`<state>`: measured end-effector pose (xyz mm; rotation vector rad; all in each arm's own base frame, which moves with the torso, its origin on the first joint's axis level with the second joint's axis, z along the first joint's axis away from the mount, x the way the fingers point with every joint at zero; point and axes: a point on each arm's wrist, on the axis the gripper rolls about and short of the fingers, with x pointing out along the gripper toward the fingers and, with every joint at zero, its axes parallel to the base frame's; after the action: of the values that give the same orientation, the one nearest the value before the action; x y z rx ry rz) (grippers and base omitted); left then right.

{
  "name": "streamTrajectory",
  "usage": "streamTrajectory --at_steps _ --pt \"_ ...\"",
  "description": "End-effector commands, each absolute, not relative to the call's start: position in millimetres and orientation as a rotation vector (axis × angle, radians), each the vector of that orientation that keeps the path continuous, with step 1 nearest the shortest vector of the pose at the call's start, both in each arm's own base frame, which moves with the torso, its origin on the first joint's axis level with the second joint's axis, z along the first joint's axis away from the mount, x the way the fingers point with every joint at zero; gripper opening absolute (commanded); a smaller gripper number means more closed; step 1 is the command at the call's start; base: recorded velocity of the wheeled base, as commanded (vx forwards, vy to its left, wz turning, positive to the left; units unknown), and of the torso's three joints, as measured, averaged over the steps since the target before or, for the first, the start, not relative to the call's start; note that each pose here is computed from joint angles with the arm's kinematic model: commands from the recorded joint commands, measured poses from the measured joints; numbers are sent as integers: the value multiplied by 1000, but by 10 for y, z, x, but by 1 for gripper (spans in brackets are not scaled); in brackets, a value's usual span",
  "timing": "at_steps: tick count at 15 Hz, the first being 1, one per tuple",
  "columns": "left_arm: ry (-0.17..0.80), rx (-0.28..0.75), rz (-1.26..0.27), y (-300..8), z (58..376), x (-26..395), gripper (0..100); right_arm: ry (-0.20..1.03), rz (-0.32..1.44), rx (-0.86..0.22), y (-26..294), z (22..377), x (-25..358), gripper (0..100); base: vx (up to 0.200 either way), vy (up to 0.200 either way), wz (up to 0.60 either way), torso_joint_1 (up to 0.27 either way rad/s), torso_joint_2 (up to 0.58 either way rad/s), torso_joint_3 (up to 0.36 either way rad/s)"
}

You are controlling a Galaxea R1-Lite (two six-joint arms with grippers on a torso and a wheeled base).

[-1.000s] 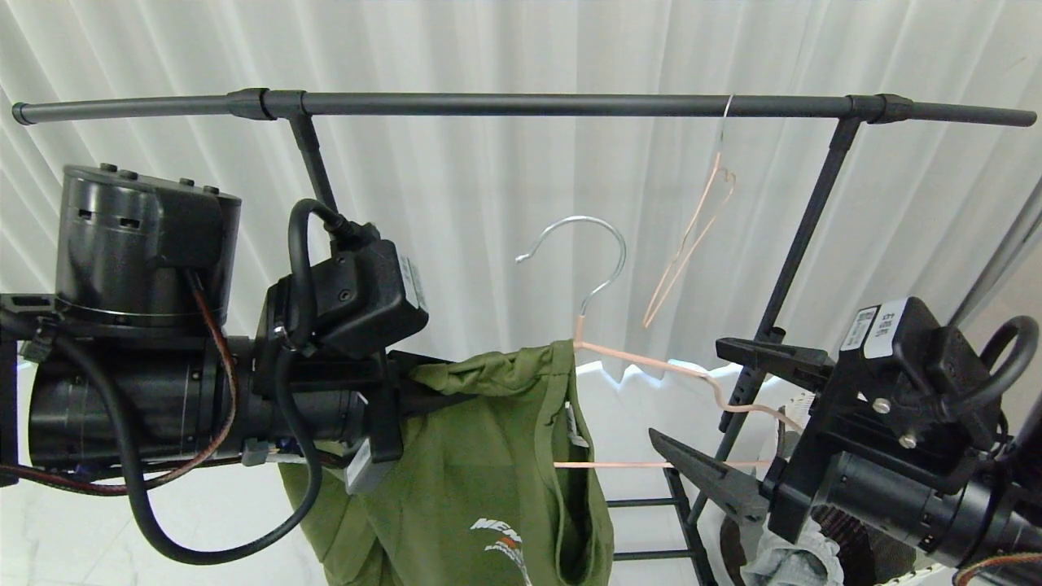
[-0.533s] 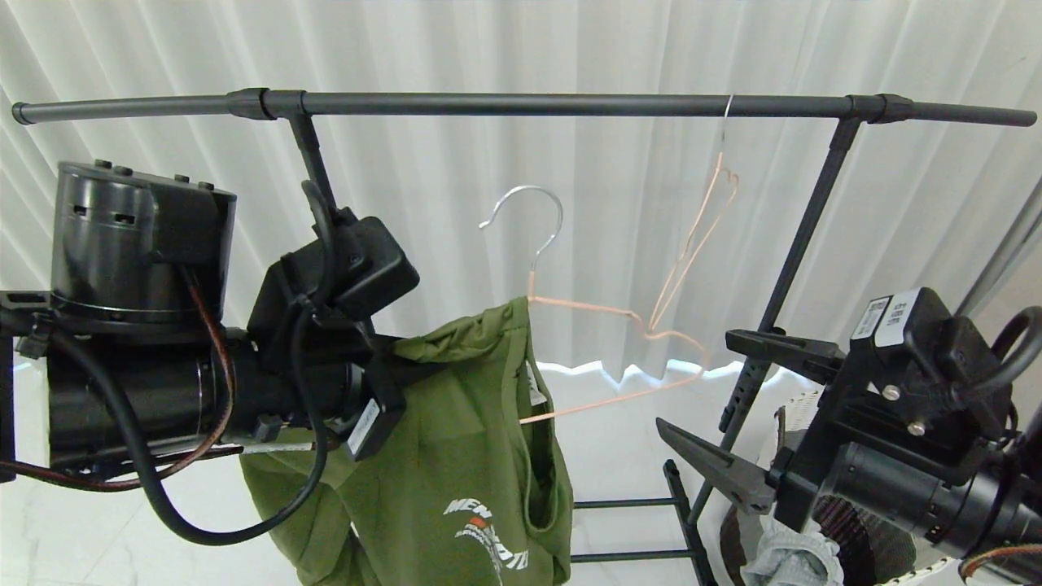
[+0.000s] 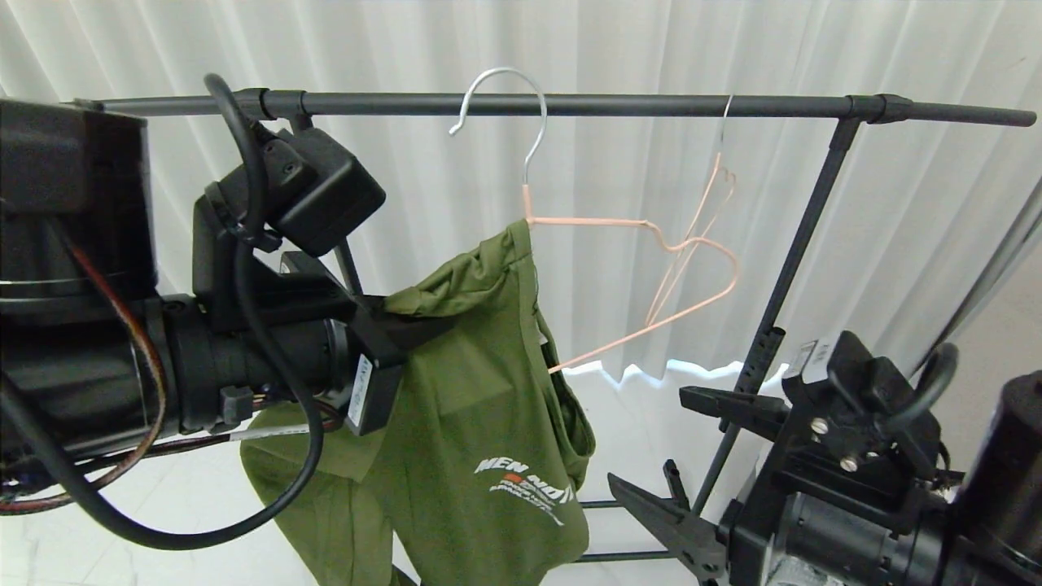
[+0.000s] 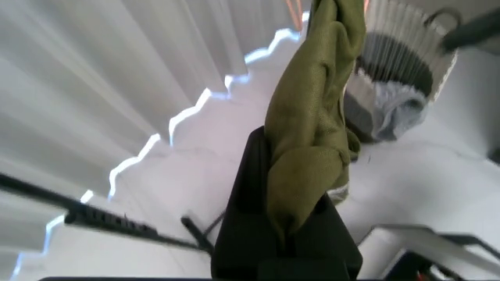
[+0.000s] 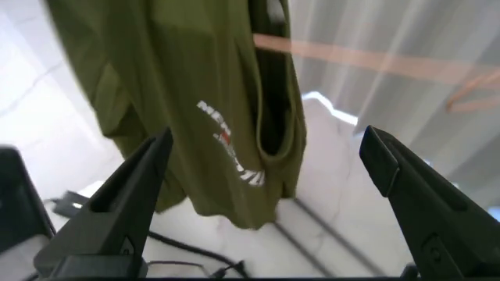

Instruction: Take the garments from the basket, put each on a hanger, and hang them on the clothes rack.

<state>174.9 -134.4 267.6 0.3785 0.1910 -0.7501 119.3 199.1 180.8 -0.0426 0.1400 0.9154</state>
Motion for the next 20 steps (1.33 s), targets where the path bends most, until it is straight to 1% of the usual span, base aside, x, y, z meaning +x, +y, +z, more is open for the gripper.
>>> streamTrajectory --at_steps 1,4,6,11,15,18,19,20 --pt "163 374 -769 -1345 2724 1673 0 212 850 -12 2224 1680 1326 100 0 0 0 0 0 0" --pt "155 375 -782 -1357 2733 1641 0 240 744 38 2393 1623 1484 100 0 0 0 0 0 0" --pt "151 374 -782 -1358 2743 1642 0 256 710 26 2397 1555 1523 100 0 0 0 0 0 0" --pt "147 372 -777 -1337 2751 1631 0 323 656 -37 2193 1333 1423 100 0 0 0 0 0 0" --pt "156 377 -776 -1338 2725 1634 0 342 600 -57 2013 1270 1432 100 0 0 0 0 0 0" --pt "166 382 -773 -1331 2693 1631 0 341 533 -57 1826 1272 1512 100 0 0 0 0 0 0" --pt "166 385 -774 -1328 2688 1627 0 336 515 -52 1790 1286 1535 0 0 0 0 0 0 0" --pt "172 388 -775 -1325 2669 1623 0 333 484 -48 1730 1294 1584 0 0 0 0 0 0 0"
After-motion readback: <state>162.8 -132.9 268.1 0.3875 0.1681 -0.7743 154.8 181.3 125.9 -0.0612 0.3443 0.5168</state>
